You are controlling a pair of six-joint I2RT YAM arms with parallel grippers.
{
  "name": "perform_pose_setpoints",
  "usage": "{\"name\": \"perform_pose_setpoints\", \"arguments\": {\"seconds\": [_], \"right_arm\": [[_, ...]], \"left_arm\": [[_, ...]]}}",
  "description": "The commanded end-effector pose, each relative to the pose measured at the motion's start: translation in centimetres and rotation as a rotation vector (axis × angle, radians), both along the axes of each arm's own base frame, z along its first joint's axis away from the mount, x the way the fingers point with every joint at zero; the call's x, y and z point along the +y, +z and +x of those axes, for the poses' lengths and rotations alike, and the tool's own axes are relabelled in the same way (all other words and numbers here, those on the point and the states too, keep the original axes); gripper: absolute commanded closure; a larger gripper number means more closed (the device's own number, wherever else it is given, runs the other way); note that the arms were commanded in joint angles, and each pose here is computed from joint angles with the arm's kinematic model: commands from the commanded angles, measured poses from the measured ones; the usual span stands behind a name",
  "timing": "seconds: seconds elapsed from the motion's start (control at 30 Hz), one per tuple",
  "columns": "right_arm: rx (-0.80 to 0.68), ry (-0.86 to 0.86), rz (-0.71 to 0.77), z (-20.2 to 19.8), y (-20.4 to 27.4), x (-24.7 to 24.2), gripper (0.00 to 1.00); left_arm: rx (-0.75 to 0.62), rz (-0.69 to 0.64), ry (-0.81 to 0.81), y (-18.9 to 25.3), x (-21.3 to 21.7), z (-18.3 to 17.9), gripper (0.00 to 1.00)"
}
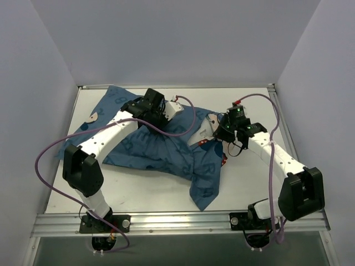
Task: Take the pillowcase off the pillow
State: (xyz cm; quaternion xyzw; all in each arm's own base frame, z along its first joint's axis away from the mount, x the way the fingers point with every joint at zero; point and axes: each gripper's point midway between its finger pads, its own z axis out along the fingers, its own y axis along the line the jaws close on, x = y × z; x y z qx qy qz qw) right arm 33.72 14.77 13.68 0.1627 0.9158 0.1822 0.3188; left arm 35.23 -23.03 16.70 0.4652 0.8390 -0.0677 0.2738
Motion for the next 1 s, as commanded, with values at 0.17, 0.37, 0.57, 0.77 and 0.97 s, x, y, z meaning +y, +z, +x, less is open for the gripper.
{"name": "perform_pose_setpoints", "arguments": {"seconds": [0.17, 0.37, 0.57, 0.77, 0.97], "right_arm": [[0.104, -0.16, -0.112, -3.5, -4.8, -6.7, 1.0], [0.156, -0.246, -0.136, -5.5, -8.2, -10.4, 1.0], [0.173, -0.138, -0.011, -5.5, -10.7, -6.6, 1.0], [0.045, 0.007, 0.074, -3.3, -7.5, -0.9, 1.0], [0.01, 0.033, 0.169, -3.0, -6.6, 0.7, 1.0]], "left_arm": [[-0.084, 0.042, 0.153, 0.9, 6.3, 2.3, 0.98], [-0.12, 0.103, 0.301, 0.9, 13.1, 4.1, 0.98], [-0.158, 0.148, 0.373, 1.1, 17.1, 4.7, 0.98], [-0.092, -0.012, 0.105, 3.7, 10.5, 1.4, 0.36], [-0.225, -0.181, -0.185, 11.9, 0.7, -2.1, 0.11]]}}
